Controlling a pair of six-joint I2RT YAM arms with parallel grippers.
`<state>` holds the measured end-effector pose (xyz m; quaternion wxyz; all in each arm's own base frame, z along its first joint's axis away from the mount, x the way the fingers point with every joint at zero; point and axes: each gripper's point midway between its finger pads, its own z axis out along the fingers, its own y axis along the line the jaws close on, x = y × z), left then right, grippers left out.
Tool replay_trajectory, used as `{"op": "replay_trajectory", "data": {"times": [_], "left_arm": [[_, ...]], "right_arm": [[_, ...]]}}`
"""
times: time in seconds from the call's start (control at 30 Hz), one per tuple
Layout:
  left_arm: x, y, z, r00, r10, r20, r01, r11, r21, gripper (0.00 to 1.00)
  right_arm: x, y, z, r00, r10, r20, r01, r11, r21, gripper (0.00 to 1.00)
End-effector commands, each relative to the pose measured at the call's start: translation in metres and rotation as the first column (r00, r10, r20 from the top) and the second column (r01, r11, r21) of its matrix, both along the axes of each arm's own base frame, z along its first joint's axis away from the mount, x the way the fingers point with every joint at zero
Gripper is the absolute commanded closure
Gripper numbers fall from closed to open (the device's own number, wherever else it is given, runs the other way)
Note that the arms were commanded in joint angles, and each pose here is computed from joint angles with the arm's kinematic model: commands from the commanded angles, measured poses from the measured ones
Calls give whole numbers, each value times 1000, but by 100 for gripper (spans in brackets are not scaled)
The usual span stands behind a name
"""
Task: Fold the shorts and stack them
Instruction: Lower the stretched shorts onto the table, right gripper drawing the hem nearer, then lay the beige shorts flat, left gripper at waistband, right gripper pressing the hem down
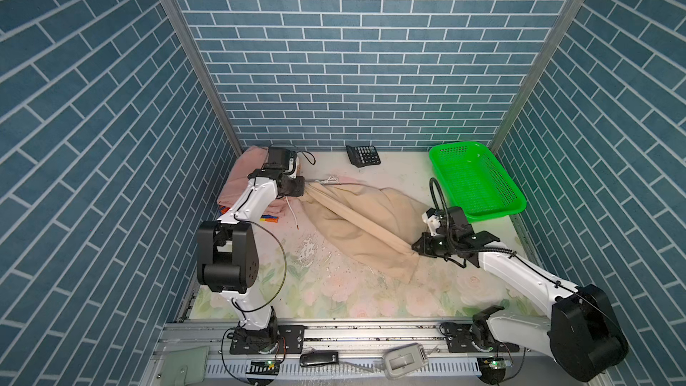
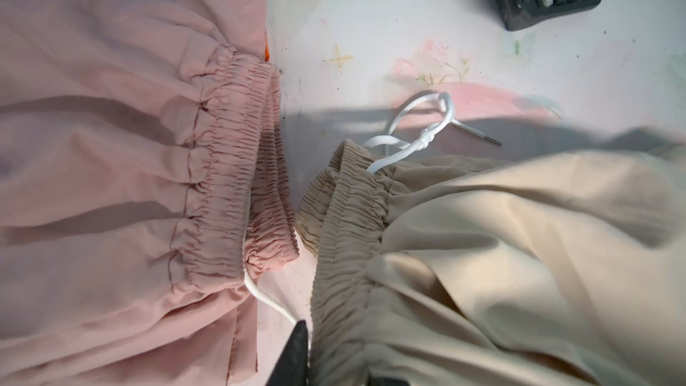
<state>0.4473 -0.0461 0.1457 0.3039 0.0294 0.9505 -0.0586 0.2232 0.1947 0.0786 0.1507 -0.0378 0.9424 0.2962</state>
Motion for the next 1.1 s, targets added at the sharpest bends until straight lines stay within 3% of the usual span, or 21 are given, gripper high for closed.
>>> {"op": "replay_trajectory", "data": {"times": [0.0,0.1,0.17,0.2,0.27,0.37,0.53,0.83,1.07], "left_arm": [[7,16,24,990,83,110,-83,997,-11,65],[-1,21,39,980,114,164,-113,993,-16,43],[-8,27,46,973,149,176,-149,989,-12,18],[-12,30,48,969,168,181,-168,986,-19,1],[-19,34,53,959,201,198,-196,980,-44,0],[-21,20,55,953,217,212,-181,968,-176,0],[-16,-16,35,973,192,130,-131,918,-375,0],[-44,-32,-7,984,176,13,-152,886,-438,1],[-55,-43,2,981,192,6,-157,821,-548,0]], "right_arm": [[0,6,-15,999,-34,2,34,999,-40,100],[-9,11,-30,999,-10,-30,8,998,-59,100],[-15,10,-37,999,-2,-53,-1,998,-70,100],[-17,10,-40,998,2,-61,-6,997,-73,100],[-24,10,-46,997,10,-77,-16,996,-83,100],[-35,9,-55,994,25,-105,-34,995,-91,100],[-38,7,-54,993,44,-109,-56,992,-111,100],[-47,-17,-70,987,-7,-163,-24,983,-185,100],[-9,-62,-65,977,-164,-135,131,964,-230,100]]}}
